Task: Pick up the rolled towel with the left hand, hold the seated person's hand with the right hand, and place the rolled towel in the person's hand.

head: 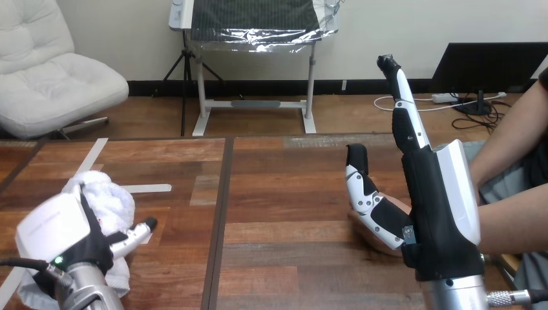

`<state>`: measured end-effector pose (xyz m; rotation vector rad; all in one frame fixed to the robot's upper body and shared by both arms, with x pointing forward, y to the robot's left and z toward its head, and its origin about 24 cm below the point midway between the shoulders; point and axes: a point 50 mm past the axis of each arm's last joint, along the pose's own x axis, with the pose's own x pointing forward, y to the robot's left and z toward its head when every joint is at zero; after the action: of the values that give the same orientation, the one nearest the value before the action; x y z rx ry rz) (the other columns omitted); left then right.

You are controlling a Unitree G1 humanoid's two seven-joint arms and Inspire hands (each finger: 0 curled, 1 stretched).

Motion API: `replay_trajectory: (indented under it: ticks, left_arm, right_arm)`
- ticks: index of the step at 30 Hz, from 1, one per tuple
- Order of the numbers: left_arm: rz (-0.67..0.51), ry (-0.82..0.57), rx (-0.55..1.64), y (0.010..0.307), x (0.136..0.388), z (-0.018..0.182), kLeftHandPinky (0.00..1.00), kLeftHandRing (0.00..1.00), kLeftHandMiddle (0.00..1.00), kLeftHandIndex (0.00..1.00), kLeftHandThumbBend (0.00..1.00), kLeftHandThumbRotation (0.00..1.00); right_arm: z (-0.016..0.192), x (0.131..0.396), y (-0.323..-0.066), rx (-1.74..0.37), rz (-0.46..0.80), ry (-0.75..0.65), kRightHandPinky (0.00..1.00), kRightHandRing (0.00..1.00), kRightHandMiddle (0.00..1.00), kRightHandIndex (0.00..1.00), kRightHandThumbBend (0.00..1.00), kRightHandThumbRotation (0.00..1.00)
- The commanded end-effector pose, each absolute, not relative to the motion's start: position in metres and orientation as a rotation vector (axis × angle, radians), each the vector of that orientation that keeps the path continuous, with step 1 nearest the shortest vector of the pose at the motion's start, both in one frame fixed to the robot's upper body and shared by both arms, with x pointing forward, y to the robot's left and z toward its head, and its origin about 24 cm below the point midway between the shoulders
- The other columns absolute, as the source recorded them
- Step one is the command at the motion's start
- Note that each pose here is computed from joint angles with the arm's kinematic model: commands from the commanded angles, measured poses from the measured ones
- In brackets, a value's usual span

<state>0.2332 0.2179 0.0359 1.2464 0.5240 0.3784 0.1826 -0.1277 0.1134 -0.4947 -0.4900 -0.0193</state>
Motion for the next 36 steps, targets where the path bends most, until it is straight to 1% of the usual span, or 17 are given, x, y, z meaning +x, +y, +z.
replay_trajectory:
  ticks: [1, 8, 19, 27, 32, 36]
  left_arm:
    - [0.370, 0.479, 1.257, 0.214, 0.252, 0.050, 0.82, 0.86, 0.90, 0.91, 0.91, 0.70]
    - [0.348, 0.539, 1.271, 0.216, 0.253, 0.044, 0.82, 0.86, 0.90, 0.91, 0.91, 0.69]
    - [0.351, 0.608, 1.279, 0.222, 0.255, 0.036, 0.83, 0.87, 0.90, 0.91, 0.92, 0.65]
    - [0.342, 0.673, 1.337, 0.226, 0.255, 0.031, 0.83, 0.86, 0.89, 0.90, 0.93, 0.64]
    - [0.328, 0.701, 1.387, 0.230, 0.253, 0.028, 0.82, 0.85, 0.89, 0.89, 0.91, 0.63]
    - [0.332, 0.712, 1.386, 0.232, 0.252, 0.026, 0.82, 0.84, 0.88, 0.88, 0.90, 0.58]
  right_arm:
    - [0.130, 0.188, -0.128, -0.499, -0.036, -0.575, 1.00, 1.00, 1.00, 1.00, 0.00, 0.00]
    - [0.131, 0.188, -0.128, -0.498, -0.033, -0.572, 1.00, 1.00, 1.00, 1.00, 0.00, 0.00]
    - [0.133, 0.188, -0.129, -0.501, -0.034, -0.566, 1.00, 1.00, 1.00, 1.00, 0.00, 0.00]
    - [0.133, 0.187, -0.129, -0.504, -0.030, -0.568, 1.00, 1.00, 1.00, 1.00, 0.00, 0.00]
    - [0.133, 0.187, -0.130, -0.510, -0.033, -0.566, 1.00, 1.00, 1.00, 1.00, 0.00, 0.00]
    - [0.134, 0.187, -0.131, -0.516, -0.035, -0.564, 1.00, 1.00, 1.00, 1.00, 0.00, 0.00]
